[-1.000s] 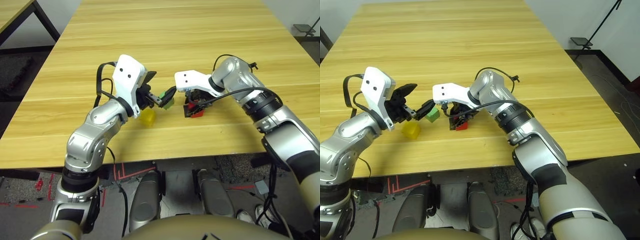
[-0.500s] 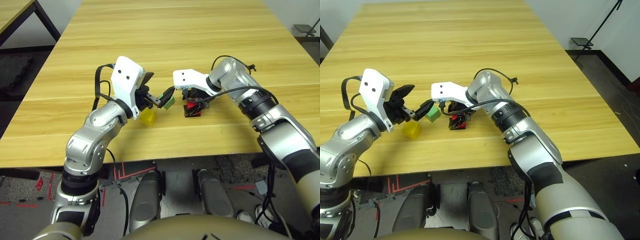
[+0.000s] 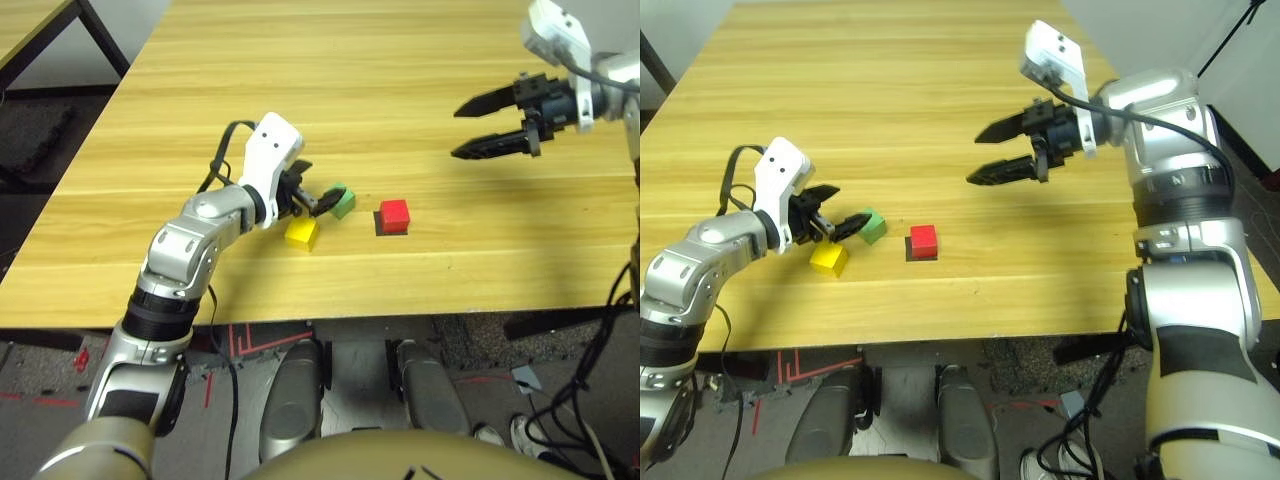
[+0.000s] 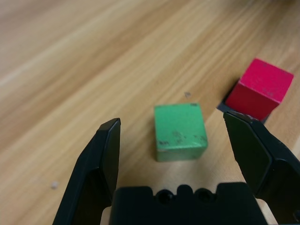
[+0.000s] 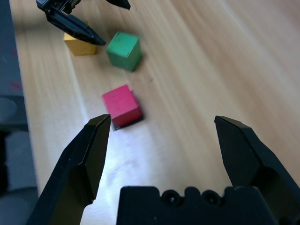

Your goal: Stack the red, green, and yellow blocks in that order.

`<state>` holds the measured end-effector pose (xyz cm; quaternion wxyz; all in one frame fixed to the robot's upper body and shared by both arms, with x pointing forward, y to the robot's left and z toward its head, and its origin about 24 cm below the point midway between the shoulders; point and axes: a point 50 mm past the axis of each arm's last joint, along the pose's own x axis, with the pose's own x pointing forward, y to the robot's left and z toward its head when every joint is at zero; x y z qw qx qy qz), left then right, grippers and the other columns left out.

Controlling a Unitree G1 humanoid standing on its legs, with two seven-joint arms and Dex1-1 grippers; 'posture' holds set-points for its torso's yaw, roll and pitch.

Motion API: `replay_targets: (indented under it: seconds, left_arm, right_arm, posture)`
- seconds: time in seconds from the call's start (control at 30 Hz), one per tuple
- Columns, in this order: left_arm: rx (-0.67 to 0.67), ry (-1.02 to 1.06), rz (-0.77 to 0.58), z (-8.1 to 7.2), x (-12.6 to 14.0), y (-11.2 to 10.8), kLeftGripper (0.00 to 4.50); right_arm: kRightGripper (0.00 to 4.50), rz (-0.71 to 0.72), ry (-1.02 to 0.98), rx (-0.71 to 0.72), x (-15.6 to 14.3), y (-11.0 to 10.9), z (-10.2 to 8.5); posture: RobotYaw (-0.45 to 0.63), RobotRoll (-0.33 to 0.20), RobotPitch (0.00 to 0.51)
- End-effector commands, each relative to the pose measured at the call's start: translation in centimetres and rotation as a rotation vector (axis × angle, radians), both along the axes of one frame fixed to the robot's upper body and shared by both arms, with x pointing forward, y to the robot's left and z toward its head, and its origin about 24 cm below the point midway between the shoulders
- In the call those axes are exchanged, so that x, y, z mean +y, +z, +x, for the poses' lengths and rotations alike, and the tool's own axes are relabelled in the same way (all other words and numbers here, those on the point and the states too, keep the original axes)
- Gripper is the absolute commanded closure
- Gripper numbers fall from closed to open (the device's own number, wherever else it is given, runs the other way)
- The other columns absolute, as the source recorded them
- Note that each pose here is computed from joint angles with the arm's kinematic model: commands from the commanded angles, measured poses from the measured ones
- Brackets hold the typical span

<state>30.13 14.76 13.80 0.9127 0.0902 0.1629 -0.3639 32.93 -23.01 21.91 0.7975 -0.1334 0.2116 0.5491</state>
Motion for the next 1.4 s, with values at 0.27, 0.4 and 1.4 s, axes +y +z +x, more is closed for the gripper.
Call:
replay_targets:
  seconds: [0.27, 0.4, 1.4]
  left_arm:
    - [0.102, -0.025, 0.055, 0.9, -0.7, -2.4, 0.0]
    - [0.119, -0.009, 0.077, 1.5, -1.3, -3.2, 0.0]
    - [0.05, -0.394, -0.049, 0.5, -8.3, 4.7, 2.48]
  right_arm:
    - [0.05, 0.125, -0.102, -0.031, 1.5, -0.9, -2.4]
    - [0.05, 0.151, -0.121, -0.041, 1.9, -1.2, -2.7]
    - [0.0, 0.189, -0.151, -0.049, 2.1, -1.9, -2.4]
  posture:
    - [0.2, -0.15, 0.115]
    - [0.18, -0.132, 0.126]
    - [0.22, -0.111, 0.112]
